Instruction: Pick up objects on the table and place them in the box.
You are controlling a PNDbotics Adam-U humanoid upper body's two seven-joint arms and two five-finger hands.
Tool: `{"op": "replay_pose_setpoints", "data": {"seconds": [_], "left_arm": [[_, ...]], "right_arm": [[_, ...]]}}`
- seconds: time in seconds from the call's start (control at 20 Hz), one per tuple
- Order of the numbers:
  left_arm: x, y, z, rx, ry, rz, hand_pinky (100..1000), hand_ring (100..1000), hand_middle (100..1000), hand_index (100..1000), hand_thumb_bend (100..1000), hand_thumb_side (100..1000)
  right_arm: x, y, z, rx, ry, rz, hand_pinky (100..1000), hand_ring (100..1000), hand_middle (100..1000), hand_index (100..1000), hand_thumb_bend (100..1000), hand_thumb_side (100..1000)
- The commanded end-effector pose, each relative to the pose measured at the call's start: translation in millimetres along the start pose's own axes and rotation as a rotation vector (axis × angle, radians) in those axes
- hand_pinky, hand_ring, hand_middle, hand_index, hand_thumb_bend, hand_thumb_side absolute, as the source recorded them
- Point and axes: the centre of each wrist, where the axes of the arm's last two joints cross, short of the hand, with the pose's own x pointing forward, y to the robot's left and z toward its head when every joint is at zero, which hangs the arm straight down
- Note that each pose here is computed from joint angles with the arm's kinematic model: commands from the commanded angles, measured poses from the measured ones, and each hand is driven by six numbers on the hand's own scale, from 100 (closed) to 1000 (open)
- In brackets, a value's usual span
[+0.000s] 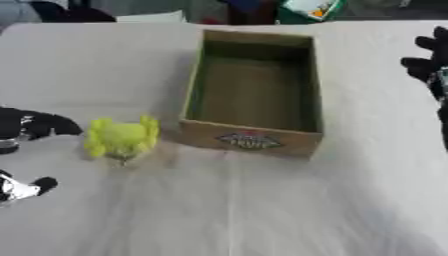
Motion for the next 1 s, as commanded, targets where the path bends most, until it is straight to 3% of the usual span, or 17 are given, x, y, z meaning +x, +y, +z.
{"op": "replay_pose_setpoints", "data": {"seconds": [0.05,0.7,1.0], "left_arm": [[-2.5,12.5,-1.4,-0.032,-0.049,-0.057,723,888,909,1000,275,486],[20.9,35.0,-3.4,-0.02,-0.152,-0.094,722,885,903,1000,256,508],[12.9,42.3,-17.1,-0.014,-0.111,-0.101,720,885,891,1000,412,591]], "right_arm": [[6.9,-1.0,-2.4,0.01,-0.03,-0.002,883,815,887,1000,100,845],[4.9,-1.3,0.7,0.014,-0.02,0.002,884,816,886,1000,100,849],[4.5,-0.8,1.1,0.013,-0.017,-0.002,884,816,885,1000,100,849]]}}
